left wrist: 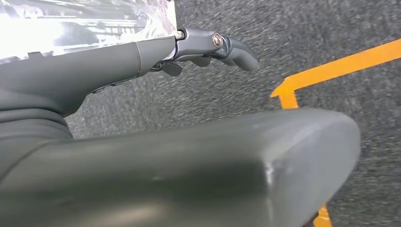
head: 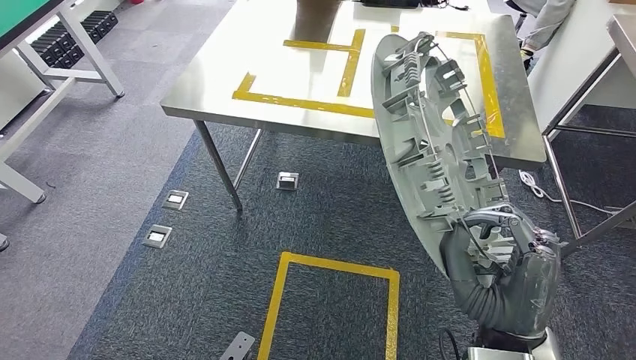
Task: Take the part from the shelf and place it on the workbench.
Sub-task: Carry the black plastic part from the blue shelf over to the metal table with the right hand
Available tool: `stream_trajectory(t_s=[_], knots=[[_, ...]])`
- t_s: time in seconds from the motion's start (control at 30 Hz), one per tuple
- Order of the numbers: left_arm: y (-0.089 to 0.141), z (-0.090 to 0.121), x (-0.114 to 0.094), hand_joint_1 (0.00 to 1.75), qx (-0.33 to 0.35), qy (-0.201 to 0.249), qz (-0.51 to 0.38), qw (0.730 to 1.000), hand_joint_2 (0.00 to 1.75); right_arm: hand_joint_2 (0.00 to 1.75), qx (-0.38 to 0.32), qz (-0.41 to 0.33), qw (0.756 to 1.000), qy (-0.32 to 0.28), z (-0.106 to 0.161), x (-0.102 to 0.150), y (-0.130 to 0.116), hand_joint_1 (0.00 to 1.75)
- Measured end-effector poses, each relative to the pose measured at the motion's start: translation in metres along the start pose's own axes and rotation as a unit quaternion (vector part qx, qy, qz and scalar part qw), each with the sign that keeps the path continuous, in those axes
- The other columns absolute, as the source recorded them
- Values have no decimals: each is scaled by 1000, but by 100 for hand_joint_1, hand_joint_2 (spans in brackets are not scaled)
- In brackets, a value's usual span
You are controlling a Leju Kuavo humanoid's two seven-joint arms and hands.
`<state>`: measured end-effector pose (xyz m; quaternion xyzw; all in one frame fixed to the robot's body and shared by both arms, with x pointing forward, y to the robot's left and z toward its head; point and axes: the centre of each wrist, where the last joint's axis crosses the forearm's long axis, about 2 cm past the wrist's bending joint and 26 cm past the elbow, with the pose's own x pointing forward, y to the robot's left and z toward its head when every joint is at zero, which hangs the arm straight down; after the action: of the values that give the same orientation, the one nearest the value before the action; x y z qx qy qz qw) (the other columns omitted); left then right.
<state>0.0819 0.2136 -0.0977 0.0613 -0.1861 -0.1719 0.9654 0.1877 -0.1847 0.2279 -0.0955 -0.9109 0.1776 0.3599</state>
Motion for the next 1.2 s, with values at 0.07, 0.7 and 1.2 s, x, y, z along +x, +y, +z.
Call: stream_trajectory(t_s=[0.07, 0.7, 1.2], knots=[[0, 0, 0, 0, 0, 0, -1, 1000, 175, 175, 0, 0, 1000, 1, 0, 0, 0, 175], [-1, 0, -1, 0, -1, 5, -6, 1000, 175, 175, 2, 2, 1000, 0, 1, -1, -1, 175], [0, 0, -1, 0, 1, 4, -8, 1000, 175, 175, 3, 1, 1000, 2, 2, 0, 0, 175]])
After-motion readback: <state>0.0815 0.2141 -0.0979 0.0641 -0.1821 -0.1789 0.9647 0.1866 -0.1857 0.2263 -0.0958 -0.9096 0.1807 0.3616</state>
